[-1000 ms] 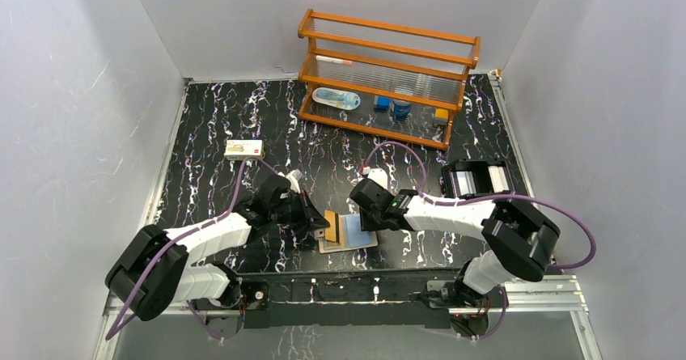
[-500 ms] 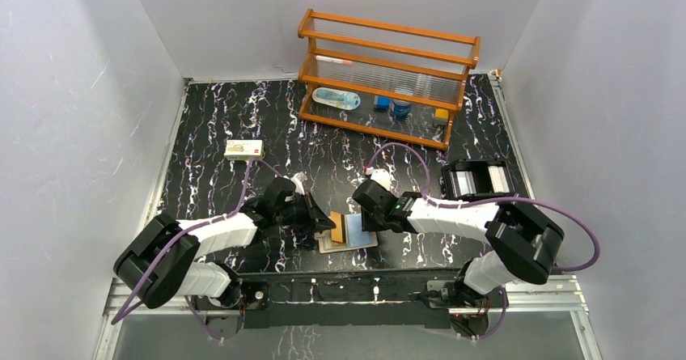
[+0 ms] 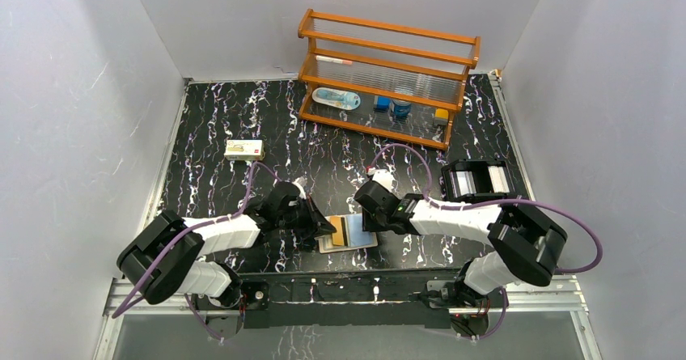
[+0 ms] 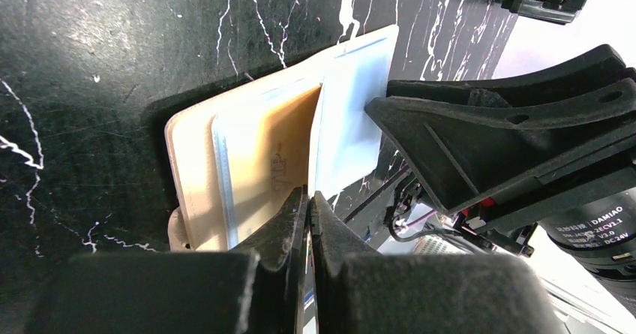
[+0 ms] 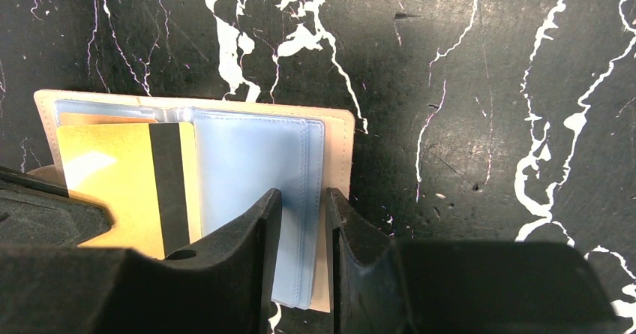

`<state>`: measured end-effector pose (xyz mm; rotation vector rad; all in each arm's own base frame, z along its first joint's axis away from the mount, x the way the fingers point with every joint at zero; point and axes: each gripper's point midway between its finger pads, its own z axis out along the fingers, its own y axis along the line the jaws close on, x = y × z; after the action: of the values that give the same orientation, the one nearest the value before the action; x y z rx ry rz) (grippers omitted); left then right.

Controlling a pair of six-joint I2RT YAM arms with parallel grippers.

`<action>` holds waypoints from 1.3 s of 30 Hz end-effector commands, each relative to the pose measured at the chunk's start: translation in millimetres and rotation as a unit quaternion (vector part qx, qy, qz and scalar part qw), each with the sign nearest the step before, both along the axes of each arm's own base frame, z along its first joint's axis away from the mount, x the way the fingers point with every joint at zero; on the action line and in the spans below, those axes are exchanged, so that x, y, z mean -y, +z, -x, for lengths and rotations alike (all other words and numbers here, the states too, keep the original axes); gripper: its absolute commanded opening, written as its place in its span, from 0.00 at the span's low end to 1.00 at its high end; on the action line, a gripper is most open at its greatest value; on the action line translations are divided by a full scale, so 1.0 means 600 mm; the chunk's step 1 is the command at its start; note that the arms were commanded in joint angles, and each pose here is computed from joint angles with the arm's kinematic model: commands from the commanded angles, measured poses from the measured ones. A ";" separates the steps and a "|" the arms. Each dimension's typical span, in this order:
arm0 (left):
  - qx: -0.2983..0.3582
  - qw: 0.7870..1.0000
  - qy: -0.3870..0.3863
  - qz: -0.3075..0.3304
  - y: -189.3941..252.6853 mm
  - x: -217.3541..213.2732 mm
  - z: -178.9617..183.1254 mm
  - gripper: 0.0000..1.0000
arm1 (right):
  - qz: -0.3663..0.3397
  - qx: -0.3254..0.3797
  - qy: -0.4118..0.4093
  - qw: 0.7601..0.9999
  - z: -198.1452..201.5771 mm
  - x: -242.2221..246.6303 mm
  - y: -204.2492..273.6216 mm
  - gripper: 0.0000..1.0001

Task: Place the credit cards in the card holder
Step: Insert the credit card into the card holder.

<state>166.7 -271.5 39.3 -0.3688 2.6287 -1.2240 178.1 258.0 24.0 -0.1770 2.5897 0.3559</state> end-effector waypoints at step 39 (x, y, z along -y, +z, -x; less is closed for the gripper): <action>0.038 0.999 0.001 -0.021 -0.026 0.023 -0.006 0.00 | -0.048 -0.042 -0.007 0.998 0.039 -0.001 -0.018 0.38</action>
<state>169.3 -283.1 29.8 -0.3099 2.5748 -1.1964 176.6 259.4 25.4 -0.1257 2.5623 0.4304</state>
